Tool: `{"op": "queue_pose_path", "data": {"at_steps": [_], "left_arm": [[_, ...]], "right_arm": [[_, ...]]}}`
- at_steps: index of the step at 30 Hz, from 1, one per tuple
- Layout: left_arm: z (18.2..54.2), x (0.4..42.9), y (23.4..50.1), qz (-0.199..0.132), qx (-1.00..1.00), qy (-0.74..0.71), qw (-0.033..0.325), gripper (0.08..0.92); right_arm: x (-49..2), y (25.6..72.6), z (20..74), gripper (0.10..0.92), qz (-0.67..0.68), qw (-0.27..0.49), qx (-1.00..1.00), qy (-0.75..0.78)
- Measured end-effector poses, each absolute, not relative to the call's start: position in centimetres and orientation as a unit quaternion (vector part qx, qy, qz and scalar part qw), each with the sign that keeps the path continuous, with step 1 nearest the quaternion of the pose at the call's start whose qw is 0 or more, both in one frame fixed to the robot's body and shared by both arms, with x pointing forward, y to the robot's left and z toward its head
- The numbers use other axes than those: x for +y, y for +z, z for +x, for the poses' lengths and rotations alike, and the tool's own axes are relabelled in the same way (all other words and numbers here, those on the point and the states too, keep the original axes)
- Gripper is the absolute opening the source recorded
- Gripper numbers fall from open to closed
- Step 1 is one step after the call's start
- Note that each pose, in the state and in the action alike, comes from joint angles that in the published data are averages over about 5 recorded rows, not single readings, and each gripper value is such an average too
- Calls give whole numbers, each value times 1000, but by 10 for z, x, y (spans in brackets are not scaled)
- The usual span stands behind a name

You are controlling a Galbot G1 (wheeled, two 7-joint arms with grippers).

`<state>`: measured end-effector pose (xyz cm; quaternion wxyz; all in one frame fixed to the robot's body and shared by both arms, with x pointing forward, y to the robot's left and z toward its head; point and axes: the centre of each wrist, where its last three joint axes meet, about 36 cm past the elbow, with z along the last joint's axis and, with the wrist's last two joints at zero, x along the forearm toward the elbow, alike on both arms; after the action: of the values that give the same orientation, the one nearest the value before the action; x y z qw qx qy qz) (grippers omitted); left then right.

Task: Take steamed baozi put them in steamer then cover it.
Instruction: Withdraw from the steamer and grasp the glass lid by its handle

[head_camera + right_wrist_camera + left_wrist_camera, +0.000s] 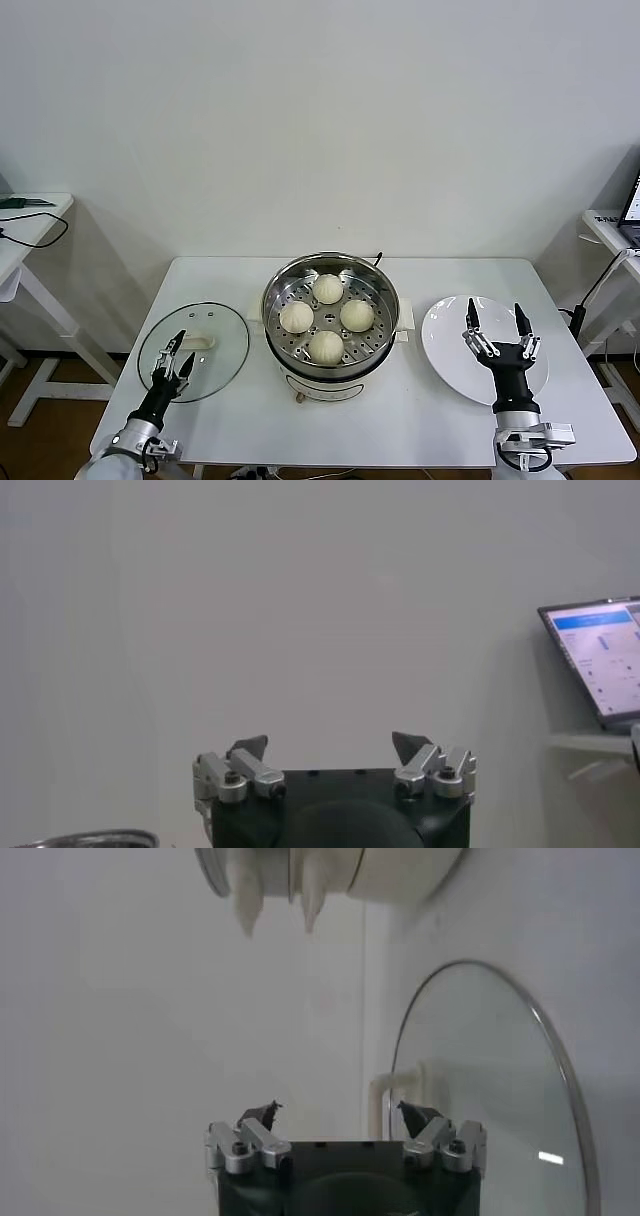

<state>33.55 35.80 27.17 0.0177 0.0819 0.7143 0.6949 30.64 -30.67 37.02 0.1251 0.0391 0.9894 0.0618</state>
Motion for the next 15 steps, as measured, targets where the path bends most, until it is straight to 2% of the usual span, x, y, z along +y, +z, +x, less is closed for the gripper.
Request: {"op": "queue_pose_path", "data": {"at_steps": [15], "left_arm": [[371, 355, 265, 58, 708, 703, 10, 823]], "right_arm": [[-309, 361, 309, 823, 39, 122, 990, 53]]}}
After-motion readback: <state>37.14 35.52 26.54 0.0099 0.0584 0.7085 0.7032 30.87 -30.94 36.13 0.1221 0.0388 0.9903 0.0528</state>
